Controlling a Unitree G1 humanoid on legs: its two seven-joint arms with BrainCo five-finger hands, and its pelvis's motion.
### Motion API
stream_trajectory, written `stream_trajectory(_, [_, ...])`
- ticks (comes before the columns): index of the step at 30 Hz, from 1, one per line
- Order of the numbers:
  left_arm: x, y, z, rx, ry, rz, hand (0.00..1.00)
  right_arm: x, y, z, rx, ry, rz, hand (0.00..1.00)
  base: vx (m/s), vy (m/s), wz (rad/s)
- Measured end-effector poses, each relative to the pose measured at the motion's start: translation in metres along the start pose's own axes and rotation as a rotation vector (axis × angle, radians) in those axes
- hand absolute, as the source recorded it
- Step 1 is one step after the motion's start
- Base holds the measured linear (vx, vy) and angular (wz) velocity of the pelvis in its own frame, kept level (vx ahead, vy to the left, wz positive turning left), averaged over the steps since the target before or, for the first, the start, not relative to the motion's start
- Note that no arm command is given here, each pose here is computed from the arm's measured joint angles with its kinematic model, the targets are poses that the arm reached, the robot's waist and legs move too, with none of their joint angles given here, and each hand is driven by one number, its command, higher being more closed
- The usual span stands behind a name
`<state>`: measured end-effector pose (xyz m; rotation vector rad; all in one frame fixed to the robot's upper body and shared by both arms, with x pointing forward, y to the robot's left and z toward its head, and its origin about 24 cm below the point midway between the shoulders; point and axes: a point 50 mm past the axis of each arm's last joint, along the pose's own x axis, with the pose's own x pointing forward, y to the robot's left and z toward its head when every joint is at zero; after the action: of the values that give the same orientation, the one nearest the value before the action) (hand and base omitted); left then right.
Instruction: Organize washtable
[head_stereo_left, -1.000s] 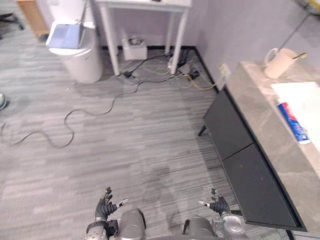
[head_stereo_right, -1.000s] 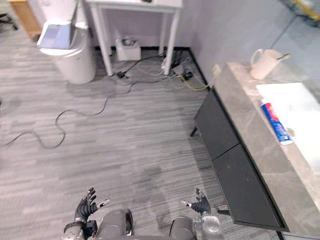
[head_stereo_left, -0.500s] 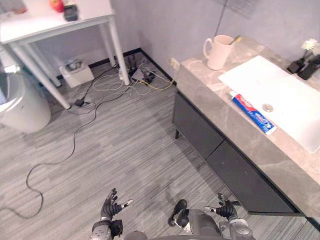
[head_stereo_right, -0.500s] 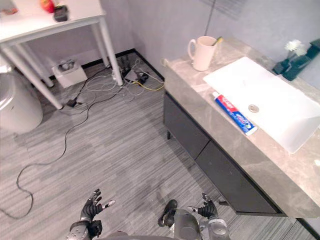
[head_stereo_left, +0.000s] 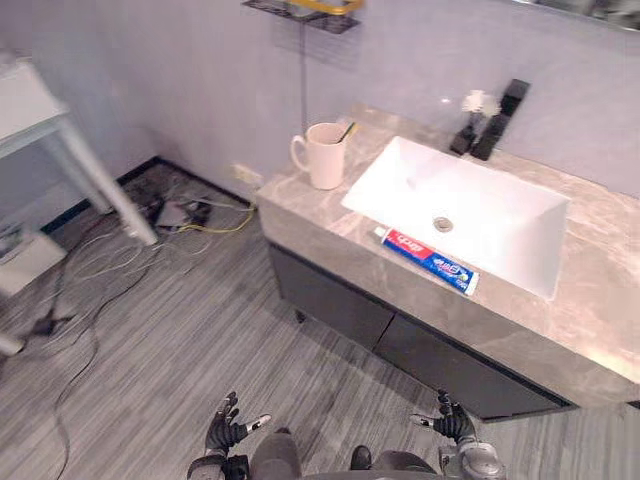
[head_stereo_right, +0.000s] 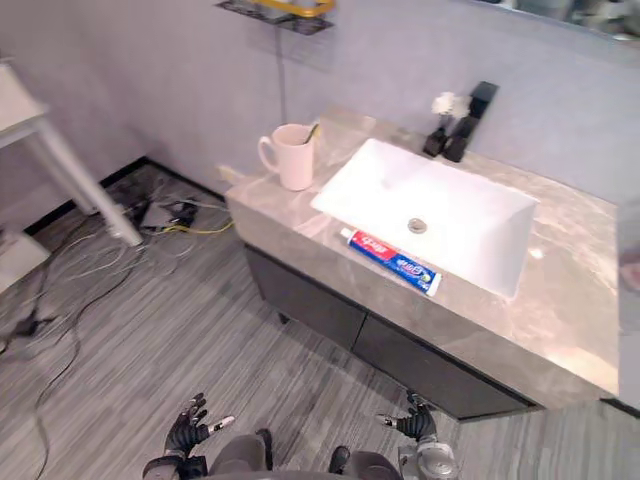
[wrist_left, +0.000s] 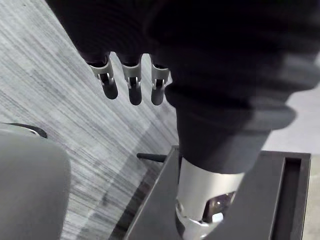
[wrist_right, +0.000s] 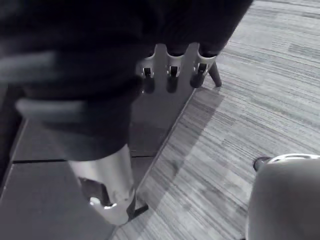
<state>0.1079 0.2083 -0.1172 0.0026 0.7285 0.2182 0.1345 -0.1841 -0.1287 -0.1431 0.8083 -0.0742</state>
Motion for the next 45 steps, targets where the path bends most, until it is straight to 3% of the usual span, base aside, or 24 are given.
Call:
stream_trajectory(9, [0.003,0.015,-0.003,0.023,0.027,0.04,0.0,0.01,0.003,0.023,-0.075,-0.063,0.023,0.0,0.16,0.057,-0.51])
stream_trajectory(14, [0.005,-0.013,-0.003,0.015,0.024,-0.038,0.0,0.009,-0.015,0.015,-0.1,-0.034,-0.015,0.0,0.16,-0.072,-0.09])
stream_trajectory(22, [0.008,-0.017,0.003,0.017,0.007,-0.066,0.0,0.012,-0.027,0.018,-0.027,-0.025,-0.067,0.0,0.1,0.037,-0.41])
stream_trajectory(39, [0.006,0.001,-0.009,0.051,0.051,-0.006,0.0,0.009,-0.028,-0.005,-0.054,0.068,-0.089,0.0,0.06,0.061,-0.12])
stream_trajectory(45, [0.004,0.014,-0.015,0.05,0.077,0.041,0.0,0.012,-0.045,-0.008,-0.062,0.108,-0.138,0.0,0.0,0.0,0.0])
